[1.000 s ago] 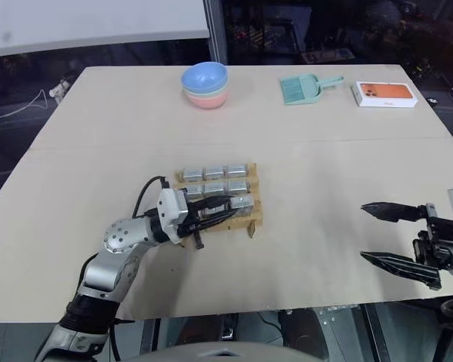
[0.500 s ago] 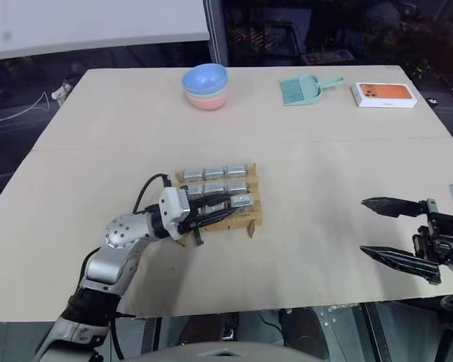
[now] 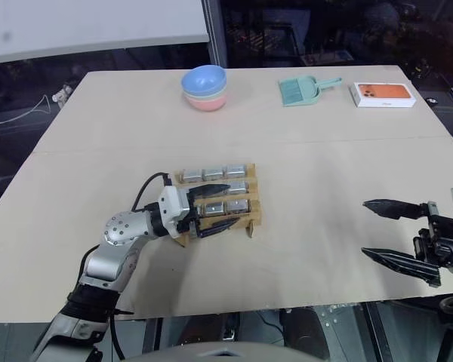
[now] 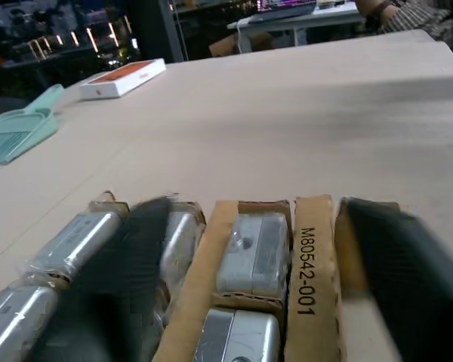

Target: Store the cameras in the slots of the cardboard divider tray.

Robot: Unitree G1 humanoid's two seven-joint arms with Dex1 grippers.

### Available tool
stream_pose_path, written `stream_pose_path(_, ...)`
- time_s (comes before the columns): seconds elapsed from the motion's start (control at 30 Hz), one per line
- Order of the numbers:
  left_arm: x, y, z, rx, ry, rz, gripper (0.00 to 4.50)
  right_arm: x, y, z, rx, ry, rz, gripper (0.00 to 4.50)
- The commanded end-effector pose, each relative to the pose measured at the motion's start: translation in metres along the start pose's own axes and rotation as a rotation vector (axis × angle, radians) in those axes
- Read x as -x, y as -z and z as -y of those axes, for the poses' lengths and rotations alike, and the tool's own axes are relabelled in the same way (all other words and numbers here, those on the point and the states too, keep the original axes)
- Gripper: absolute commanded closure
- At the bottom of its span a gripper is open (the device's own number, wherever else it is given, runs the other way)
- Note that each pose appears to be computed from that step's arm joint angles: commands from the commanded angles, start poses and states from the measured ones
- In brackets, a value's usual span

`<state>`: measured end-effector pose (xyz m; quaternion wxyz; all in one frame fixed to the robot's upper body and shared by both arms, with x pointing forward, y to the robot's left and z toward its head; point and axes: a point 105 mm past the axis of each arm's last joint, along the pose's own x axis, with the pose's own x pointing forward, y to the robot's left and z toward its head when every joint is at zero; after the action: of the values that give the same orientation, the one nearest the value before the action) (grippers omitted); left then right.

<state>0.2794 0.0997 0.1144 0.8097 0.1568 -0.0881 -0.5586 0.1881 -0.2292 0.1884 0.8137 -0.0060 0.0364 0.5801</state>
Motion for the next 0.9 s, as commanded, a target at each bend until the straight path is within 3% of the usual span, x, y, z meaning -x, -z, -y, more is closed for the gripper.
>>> stream_pose_path(0.03, 0.008, 0.011, 0.000, 0.056, -0.031, -0.037, 0.05, 0.004, -0.004, -0.001, 0.035, -0.003, 0.012, 0.00)
stream_pose_path(0.27, 0.011, -0.025, -0.006, 0.076, -0.096, 0.053, 0.05, 0.007, -0.002, 0.000, 0.036, -0.002, 0.012, 0.00)
stream_pose_path(0.4, 0.030, -0.033, -0.005, 0.179, -0.168, 0.049, 0.05, 0.007, 0.001, 0.003, 0.038, -0.001, 0.010, 0.00)
stream_pose_path(0.67, 0.113, -0.019, -0.017, 0.330, -0.378, -0.114, 0.05, 0.004, 0.014, 0.011, 0.023, 0.009, 0.025, 0.00)
stream_pose_path(0.9, 0.156, 0.020, 0.007, 0.360, -0.473, -0.306, 0.05, 0.012, 0.033, 0.026, 0.016, 0.069, 0.013, 0.00)
